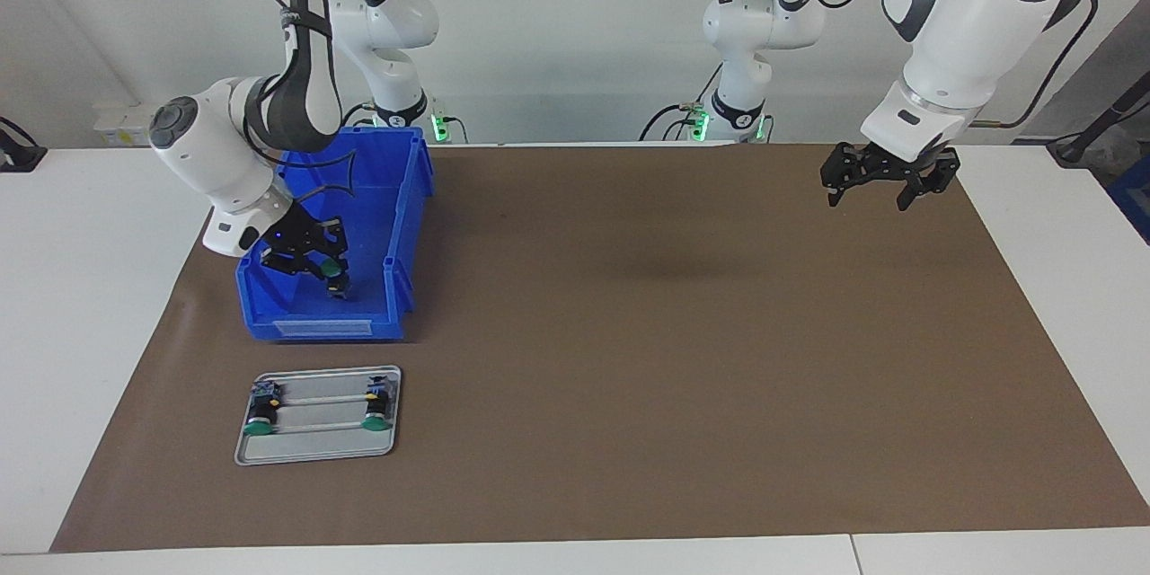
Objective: Place and press button with both arms
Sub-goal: 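Carry the green button with the right gripper over the blue bin, then lower the button into the blue bin and open the right gripper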
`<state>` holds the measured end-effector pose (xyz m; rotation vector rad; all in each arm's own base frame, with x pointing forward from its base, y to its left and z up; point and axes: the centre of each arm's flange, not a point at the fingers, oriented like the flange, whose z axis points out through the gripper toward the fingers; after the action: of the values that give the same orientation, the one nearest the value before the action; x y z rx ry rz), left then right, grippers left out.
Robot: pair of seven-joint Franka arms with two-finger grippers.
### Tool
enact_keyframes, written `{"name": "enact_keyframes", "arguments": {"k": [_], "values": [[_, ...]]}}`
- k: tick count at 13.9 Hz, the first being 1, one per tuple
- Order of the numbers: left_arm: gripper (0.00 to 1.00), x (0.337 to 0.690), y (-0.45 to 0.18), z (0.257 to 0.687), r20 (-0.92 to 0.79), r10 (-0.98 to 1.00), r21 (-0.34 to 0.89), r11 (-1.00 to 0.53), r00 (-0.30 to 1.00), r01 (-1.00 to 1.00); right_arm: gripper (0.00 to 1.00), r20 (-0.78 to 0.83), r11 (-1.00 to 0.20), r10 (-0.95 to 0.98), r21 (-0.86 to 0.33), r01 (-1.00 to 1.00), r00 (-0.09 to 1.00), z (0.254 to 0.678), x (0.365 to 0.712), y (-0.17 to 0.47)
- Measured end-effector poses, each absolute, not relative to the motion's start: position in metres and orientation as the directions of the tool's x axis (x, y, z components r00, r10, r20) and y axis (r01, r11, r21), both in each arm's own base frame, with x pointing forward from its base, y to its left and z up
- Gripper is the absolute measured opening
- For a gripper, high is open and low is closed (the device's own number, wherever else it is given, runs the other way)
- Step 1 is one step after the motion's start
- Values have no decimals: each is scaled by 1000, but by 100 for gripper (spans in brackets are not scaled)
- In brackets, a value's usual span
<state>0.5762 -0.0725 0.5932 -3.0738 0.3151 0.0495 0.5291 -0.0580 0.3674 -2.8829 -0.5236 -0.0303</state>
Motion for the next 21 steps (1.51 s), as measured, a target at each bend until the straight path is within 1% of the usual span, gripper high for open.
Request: {"name": "enact_keyframes", "arguments": {"k": [7,8,10,12,13,15,19,21], "values": [[100,576,-72,593,-37,-202,-48,-978,979,-204,41,70,-907,346,-230,352,936,356,524,-56],[100,576,-72,593,-37,-202,-48,-978,979,-204,48,66,-914,327,-233,334,943,356,524,-56],[100,576,-72,593,-37,-202,-48,-978,979,-204,70,52,-936,258,-235,263,965,357,524,-54],[100,576,-72,593,-37,-202,-48,-978,979,-204,94,67,-955,182,-224,192,981,367,532,-52],[100,576,-72,593,-37,-202,-48,-978,979,-204,100,82,-963,140,-220,155,987,378,538,-51],[100,576,-72,593,-37,-202,-48,-978,979,-204,100,115,-976,67,-197,89,991,405,552,-48],[100,576,-72,593,-37,-202,-48,-978,979,-204,100,160,-999,-26,-21,-23,987,455,572,-22],[100,576,-72,593,-37,-202,-48,-978,979,-204,100,159,-998,-59,-2,-59,986,469,575,-2]]}}
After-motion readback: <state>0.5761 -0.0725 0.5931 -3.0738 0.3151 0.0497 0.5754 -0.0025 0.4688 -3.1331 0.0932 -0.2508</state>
